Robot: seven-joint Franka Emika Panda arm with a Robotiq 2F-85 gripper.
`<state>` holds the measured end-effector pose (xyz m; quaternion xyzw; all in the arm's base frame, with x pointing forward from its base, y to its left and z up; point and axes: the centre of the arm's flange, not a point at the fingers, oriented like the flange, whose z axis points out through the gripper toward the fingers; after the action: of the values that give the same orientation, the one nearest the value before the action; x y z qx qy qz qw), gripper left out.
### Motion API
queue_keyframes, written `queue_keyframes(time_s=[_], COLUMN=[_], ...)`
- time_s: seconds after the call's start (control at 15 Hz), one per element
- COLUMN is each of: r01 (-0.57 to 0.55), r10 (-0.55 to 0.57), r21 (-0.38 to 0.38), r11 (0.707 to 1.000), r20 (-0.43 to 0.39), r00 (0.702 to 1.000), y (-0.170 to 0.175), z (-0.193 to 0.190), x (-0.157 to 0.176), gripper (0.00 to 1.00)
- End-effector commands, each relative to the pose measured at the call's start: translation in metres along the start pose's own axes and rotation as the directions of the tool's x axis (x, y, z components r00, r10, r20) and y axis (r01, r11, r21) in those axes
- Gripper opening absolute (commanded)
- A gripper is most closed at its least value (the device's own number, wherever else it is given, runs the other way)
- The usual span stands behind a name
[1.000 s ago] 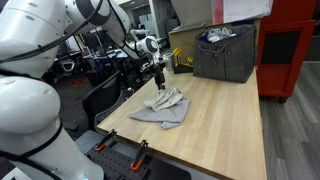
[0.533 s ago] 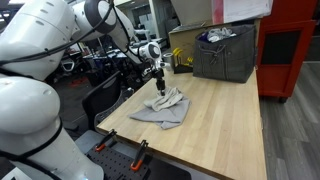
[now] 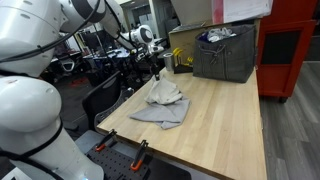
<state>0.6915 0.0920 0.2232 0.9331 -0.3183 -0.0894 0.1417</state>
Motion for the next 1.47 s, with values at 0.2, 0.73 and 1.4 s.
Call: queue_keyframes(time_s=[0.2, 0.73, 1.4], r01=[0.008, 0.008, 0.077], r10=[0.009, 0.052, -0.05], r21=[0.144, 0.261, 0.209], r11=[0.99, 0.965, 0.975], r20=[-0.12, -0.222, -0.129], r00=[0.993, 0.974, 0.99], y=[-0.019, -0.051, -0.059], z=[-0.148, -0.221, -0.203], x=[0.001, 0.038, -0.016], gripper=[0.03, 0.03, 0.8])
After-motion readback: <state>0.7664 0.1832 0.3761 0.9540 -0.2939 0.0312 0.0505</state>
